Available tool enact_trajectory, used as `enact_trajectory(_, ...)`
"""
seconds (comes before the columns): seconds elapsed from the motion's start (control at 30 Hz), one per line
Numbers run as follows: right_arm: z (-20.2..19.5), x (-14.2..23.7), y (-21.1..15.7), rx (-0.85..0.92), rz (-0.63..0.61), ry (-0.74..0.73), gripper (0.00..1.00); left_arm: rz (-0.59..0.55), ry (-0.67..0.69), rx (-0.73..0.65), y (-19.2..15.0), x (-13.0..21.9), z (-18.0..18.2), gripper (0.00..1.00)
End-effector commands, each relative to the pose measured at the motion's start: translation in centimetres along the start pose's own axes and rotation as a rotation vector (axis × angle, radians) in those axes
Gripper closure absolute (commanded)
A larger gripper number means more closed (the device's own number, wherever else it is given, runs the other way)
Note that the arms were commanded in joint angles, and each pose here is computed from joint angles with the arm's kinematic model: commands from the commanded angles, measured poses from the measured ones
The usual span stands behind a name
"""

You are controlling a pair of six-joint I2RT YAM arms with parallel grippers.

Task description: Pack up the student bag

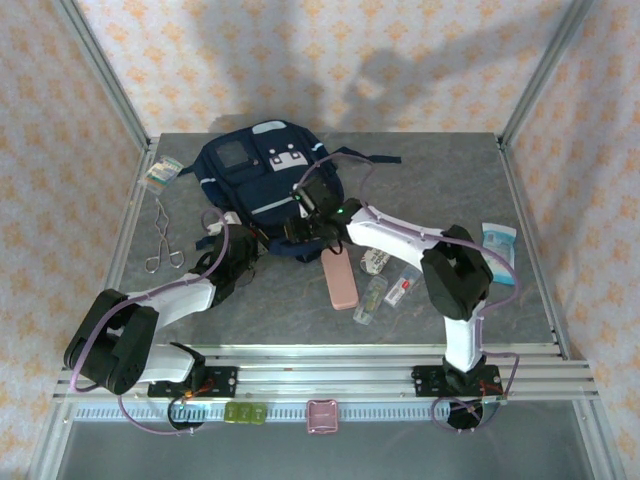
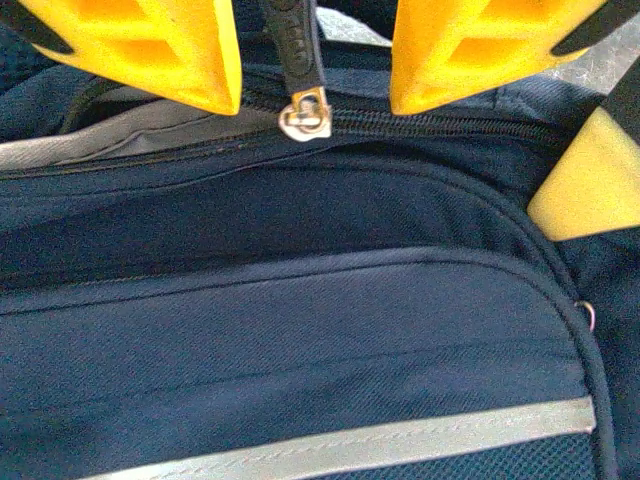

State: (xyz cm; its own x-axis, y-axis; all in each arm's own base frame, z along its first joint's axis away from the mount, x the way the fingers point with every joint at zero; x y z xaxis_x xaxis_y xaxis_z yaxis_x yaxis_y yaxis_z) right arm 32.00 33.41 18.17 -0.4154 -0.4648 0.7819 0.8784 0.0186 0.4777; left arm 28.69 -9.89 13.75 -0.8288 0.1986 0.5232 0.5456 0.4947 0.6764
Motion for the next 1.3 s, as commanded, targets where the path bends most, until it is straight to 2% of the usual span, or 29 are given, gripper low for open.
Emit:
enact_trajectory(0.0,-0.4,-0.7,-0.3,0.028,-0.002,-0.077,0.57,-0.06,-0.101,-0.011,2.0,0.3,-2.3,1.0)
enact_trajectory(0.17,-1.1,-1.4,-0.4,0.029,-0.016,-0.155,0.58,-0.061,-0.104,-0.007,2.1,0.2,-2.3,1.0)
enact_trajectory(0.33,-1.6,-1.9,-0.6,0.037,-0.027,-0.199,0.66,-0.069,-0.116,0.0,2.3,0.4,-2.6,1.0)
enact_trajectory(0.37,-1.8,-2.0,-0.6,0.042,-0.036,-0.216,0.7,-0.07,-0.118,0.0,2.3,0.4,-2.6,1.0)
enact_trajectory(0.43,-2.1,-2.1,-0.7,0.044,-0.046,-0.23,0.84,-0.071,-0.121,-0.001,2.4,0.4,-2.7,1.0)
enact_trajectory(0.53,-1.8,-1.9,-0.5,0.043,-0.055,-0.22,0.93,-0.067,-0.119,-0.002,2.4,0.3,-2.7,1.0)
enact_trajectory(0.57,-1.8,-1.8,-0.4,0.045,-0.056,-0.213,1.0,-0.068,-0.119,-0.003,2.4,0.3,-2.7,1.0)
enact_trajectory(0.8,-2.2,-0.3,0.4,0.04,-0.071,-0.211,1.0,-0.077,-0.092,-0.018,2.4,0.4,-2.3,1.0)
enact_trajectory(0.9,-4.7,0.3,1.1,-0.018,-0.071,-0.235,1.0,-0.085,-0.08,-0.034,2.5,0.6,-2.0,1.0)
enact_trajectory(1.03,-8.7,0.8,1.9,-0.066,-0.097,-0.343,1.0,-0.079,-0.077,-0.057,2.4,0.7,-2.0,1.0)
enact_trajectory(1.1,-9.4,1.0,2.1,-0.065,-0.112,-0.361,1.0,-0.071,-0.088,-0.066,2.4,0.6,-2.1,1.0)
enact_trajectory(1.27,-7.7,2.6,1.9,-0.053,-0.122,-0.201,1.0,-0.057,-0.162,-0.117,3.1,0.2,-3.7,1.0)
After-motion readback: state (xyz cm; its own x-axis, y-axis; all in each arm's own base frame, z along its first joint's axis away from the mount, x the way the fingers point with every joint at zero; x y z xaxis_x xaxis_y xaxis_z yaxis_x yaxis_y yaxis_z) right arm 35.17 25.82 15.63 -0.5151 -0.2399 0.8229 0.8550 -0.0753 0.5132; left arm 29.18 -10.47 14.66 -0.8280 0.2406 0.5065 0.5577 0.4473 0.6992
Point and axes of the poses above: each hand's point on the last joint's axis, 136 mm out from that joint toward the fingers, its own x axis back along the fingers, its own z axis along the line the jaws close on, y = z × x, the point moved 8 cm from there along x, back along the fingers, and after that the axes turned 15 degrees about -x, right-handed, at the moved point
